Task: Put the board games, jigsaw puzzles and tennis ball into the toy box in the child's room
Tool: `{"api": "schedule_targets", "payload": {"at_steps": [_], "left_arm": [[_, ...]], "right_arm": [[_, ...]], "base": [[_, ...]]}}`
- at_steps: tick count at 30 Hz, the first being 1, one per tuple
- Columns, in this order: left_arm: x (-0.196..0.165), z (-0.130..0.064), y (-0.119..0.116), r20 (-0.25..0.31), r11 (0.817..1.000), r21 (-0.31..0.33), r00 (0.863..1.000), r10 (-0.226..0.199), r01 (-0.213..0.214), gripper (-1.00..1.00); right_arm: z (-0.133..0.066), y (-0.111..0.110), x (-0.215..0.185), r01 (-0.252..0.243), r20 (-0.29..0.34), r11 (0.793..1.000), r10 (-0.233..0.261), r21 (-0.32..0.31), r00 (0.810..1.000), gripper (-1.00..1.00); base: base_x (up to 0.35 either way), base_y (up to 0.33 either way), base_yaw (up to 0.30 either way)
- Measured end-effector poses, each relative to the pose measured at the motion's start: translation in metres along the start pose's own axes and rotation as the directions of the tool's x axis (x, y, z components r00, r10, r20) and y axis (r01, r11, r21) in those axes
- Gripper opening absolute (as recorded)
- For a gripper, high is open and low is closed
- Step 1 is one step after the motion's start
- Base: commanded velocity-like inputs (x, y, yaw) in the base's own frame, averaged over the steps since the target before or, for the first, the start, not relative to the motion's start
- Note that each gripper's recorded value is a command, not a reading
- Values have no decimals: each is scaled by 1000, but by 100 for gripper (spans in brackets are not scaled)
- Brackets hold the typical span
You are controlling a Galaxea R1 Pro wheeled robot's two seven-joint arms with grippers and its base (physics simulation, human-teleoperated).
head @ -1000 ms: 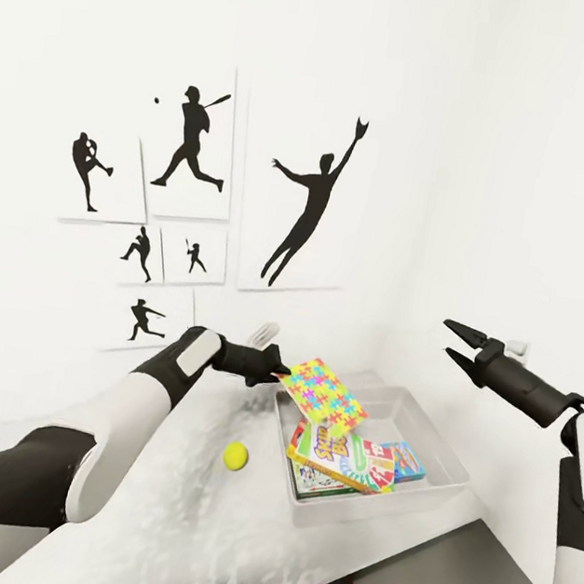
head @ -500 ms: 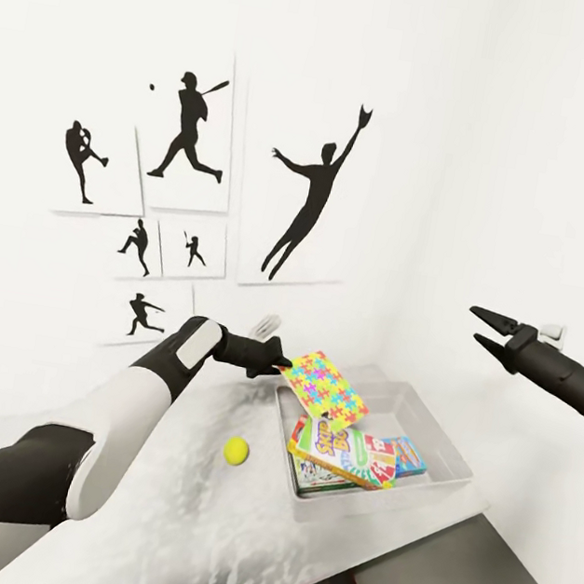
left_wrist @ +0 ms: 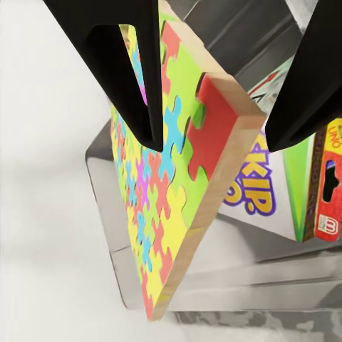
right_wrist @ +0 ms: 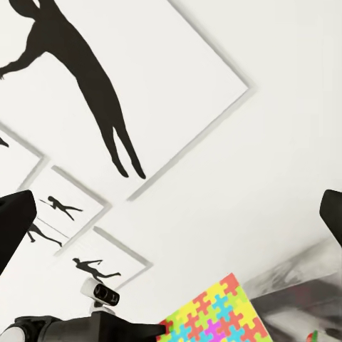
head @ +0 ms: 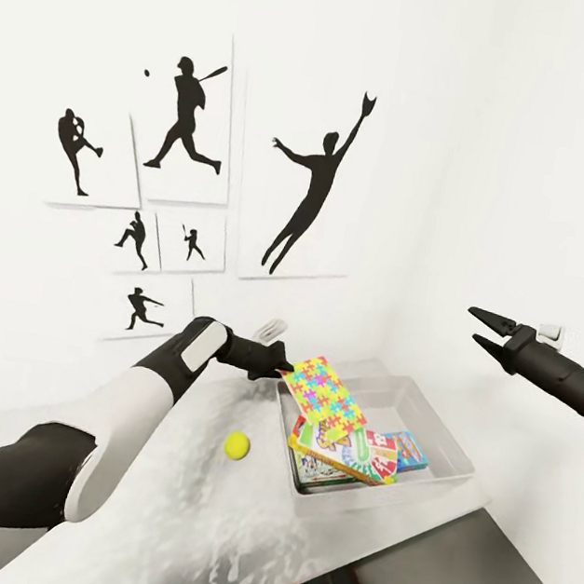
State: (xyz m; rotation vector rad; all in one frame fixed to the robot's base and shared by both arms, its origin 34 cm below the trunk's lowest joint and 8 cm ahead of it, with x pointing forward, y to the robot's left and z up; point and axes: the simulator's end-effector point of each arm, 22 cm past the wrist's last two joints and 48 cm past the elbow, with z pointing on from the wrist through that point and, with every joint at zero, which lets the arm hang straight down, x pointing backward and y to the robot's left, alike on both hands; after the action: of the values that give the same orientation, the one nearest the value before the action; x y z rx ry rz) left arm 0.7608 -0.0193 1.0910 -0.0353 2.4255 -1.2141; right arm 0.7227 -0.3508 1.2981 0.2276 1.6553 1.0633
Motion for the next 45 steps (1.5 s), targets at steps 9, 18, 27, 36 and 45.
{"api": "schedule_targets", "payload": {"at_steps": [9, 18, 27, 36, 45], "left_arm": [[2, 6, 7, -9, 1000, -3, 1000, -7, 7, -100], [4, 11, 14, -17, 1000, -4, 1000, -17, 17, -100], [-4, 9, 3, -8, 1000, 10, 1000, 25, -25, -100], [-4, 15, 4, -9, 999, 10, 999, 48, -48, -100], [3, 24, 11, -31, 998, -6, 997, 68, -68, -100]], "right_arm": [[4, -5, 4, -13, -7, 1000, 13, -3, 1000, 100], [7, -12, 9, -24, -16, 1000, 24, 0, 1000, 100], [11, -20, 14, -33, -22, 999, 33, 8, 999, 100], [14, -23, 17, -49, -27, 999, 49, -2, 998, 100], [14, -12, 16, -22, -21, 999, 22, -26, 1000, 100]], "base": [[0, 0, 0], [0, 0, 0], [0, 0, 0], [0, 0, 0], [0, 0, 0]]}}
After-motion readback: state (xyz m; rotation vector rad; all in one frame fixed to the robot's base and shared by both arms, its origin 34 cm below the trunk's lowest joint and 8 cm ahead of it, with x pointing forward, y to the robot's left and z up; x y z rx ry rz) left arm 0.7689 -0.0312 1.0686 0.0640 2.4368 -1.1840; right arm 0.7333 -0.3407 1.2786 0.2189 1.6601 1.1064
